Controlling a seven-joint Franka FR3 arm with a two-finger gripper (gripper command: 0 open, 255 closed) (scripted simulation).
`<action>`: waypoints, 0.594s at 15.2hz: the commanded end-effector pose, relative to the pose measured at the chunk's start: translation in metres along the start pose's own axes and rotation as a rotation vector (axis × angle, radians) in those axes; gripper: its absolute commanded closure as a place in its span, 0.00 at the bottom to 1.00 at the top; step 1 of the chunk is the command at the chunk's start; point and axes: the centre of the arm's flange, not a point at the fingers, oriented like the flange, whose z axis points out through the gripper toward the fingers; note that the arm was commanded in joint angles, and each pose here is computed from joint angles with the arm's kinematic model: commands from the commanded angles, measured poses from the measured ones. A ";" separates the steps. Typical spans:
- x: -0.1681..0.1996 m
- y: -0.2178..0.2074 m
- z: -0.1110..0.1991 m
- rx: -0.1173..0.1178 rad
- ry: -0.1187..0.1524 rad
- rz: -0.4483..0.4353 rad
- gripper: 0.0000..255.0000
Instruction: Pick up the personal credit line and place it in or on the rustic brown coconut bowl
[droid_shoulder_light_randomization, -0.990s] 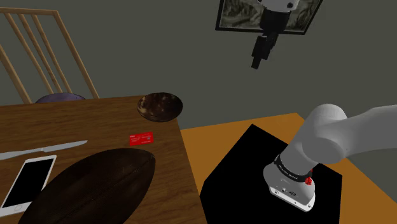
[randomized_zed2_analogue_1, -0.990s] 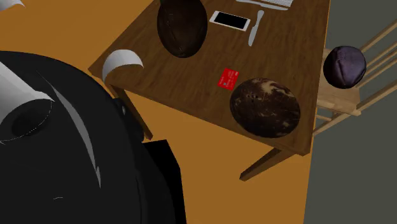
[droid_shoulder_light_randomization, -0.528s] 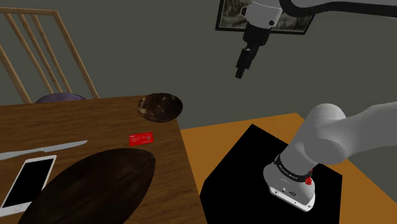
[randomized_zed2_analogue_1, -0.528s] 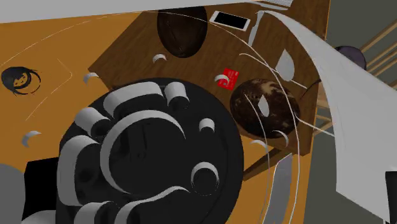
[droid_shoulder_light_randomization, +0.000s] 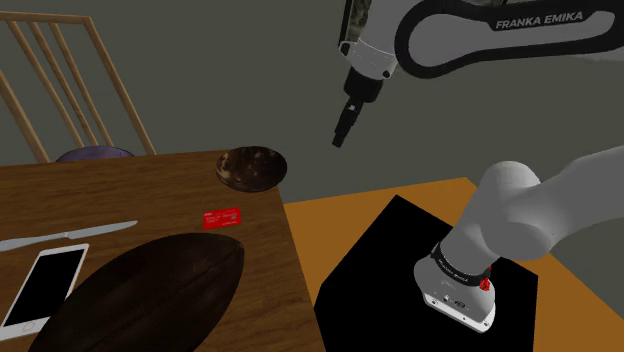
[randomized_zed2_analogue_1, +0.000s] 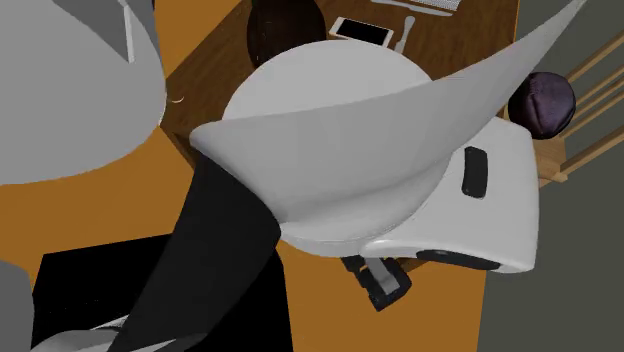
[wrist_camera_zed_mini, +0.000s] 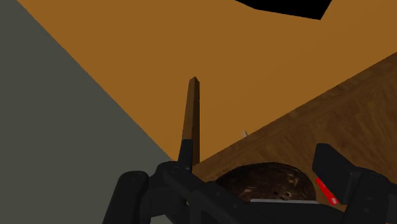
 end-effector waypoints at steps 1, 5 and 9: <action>0.010 -0.008 0.019 0.016 0.034 -0.046 0.00; 0.034 -0.028 0.052 0.049 0.095 -0.135 0.00; 0.057 -0.051 0.083 0.081 0.155 -0.225 0.00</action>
